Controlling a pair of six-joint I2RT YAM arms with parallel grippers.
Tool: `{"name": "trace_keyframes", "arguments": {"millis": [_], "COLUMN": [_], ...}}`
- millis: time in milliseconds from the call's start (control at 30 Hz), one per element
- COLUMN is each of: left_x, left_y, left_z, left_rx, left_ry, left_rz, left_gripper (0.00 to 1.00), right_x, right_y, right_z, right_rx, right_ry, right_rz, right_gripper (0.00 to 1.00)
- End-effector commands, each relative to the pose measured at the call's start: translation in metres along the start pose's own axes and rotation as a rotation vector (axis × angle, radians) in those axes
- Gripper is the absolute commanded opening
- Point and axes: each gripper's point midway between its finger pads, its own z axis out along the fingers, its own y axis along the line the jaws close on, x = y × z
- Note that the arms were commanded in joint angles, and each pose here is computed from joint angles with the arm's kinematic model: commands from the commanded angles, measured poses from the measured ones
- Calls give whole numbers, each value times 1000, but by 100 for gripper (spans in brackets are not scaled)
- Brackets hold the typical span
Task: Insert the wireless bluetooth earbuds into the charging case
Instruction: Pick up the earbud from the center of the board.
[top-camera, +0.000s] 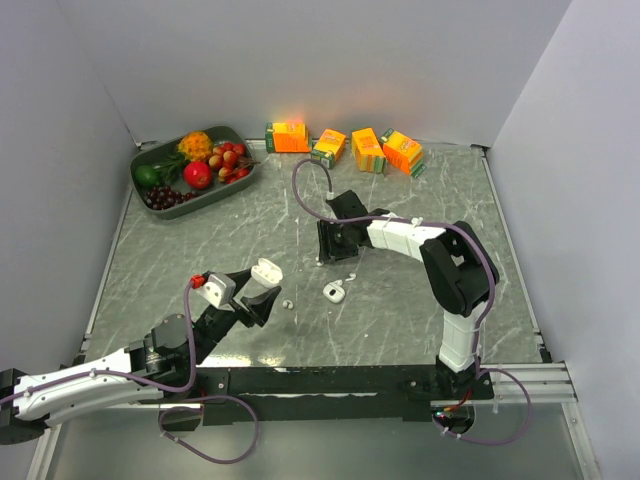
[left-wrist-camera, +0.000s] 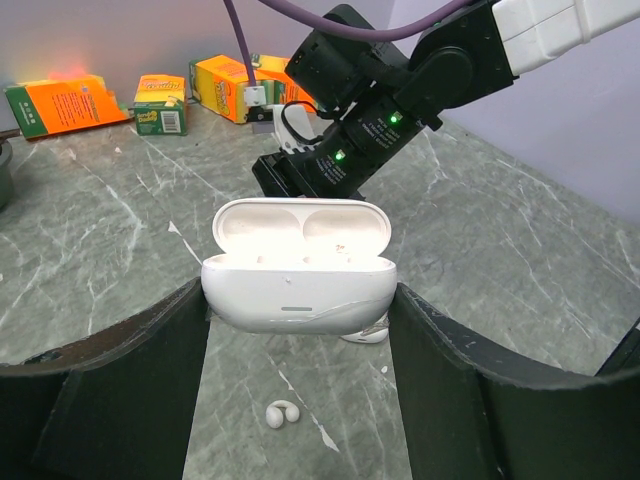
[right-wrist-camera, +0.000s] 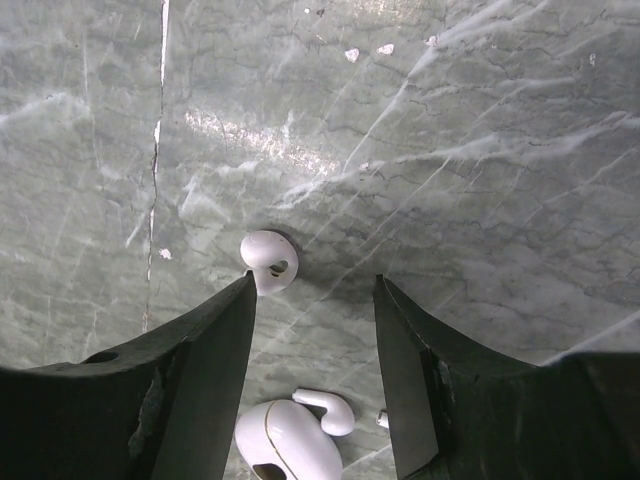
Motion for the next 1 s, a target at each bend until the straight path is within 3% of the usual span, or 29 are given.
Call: {"name": "trace_keyframes", "arguments": {"millis": [0,967], "left_x": [-24,-23], "left_y": [-2,-5], "left_z": [1,0], "left_rx": [-4,6], "left_ry": [-50,-48], "left_rz": [-44,-52], "left_gripper": [1,1], "right_x": [-15,-1], "right_y": [3,12], "right_z": [-11,9], "right_rx": [-13,85], "right_ry": [-52,6], "right_rz": [-6,-43], "right_gripper": [58,55]}}
